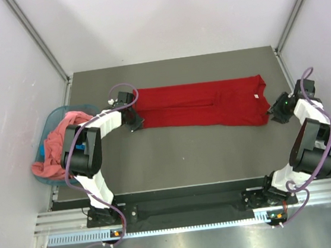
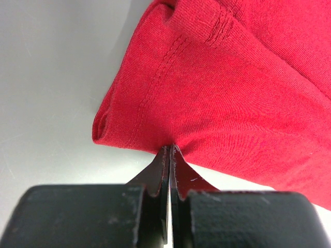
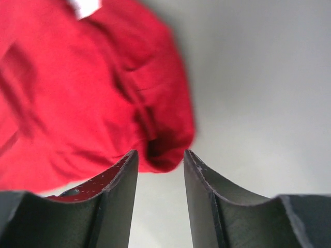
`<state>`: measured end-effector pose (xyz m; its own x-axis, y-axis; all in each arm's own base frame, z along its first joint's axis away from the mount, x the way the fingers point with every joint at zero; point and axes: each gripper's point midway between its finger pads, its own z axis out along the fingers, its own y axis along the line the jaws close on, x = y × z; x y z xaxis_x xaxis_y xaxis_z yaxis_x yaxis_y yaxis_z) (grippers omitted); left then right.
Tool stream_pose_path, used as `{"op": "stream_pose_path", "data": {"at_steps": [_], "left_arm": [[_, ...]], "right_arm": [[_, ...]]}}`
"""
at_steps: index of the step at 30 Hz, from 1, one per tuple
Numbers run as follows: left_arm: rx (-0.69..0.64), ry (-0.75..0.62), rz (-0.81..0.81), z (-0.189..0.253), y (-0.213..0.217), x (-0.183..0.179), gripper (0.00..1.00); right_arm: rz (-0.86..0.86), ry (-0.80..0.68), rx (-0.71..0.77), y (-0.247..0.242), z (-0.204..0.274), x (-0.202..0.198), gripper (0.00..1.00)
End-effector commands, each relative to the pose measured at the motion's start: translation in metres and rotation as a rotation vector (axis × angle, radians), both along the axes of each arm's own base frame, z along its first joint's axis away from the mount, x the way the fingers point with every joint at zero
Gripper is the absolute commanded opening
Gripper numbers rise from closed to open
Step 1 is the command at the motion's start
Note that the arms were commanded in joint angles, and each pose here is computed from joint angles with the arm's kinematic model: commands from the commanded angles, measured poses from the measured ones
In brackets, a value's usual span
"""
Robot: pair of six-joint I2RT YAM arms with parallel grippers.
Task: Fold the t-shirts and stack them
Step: Fold the tshirt
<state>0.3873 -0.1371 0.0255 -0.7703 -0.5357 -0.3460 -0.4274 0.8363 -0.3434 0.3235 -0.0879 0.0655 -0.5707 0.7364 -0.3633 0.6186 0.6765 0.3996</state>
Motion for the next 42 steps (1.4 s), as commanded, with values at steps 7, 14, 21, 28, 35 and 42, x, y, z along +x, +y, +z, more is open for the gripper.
{"op": "stream_pose_path", "data": {"at_steps": [7,14,21,28,35,42], "left_arm": [[-0.014,0.072,-0.034,-0.019,-0.006,-0.014,0.00],[-0.005,0.070,-0.031,-0.018,-0.005,-0.013,0.00],[-0.006,0.079,-0.031,-0.019,-0.005,-0.013,0.00],[-0.003,0.083,-0.032,-0.019,-0.005,-0.014,0.00],[0.048,0.093,-0.020,-0.023,0.005,-0.016,0.00],[0.102,0.098,-0.003,-0.024,0.015,-0.019,0.00]], "right_arm": [[0.318,-0.178,0.062,0.024,0.015,0.033,0.42],[0.326,-0.185,0.072,0.025,0.011,0.037,0.39],[0.281,-0.169,0.072,0.016,0.002,0.040,0.24],[0.274,-0.148,0.074,0.013,-0.010,0.038,0.20],[0.222,-0.183,0.009,-0.007,-0.001,0.041,0.00],[0.203,-0.163,-0.009,-0.015,-0.006,0.041,0.00]]}}
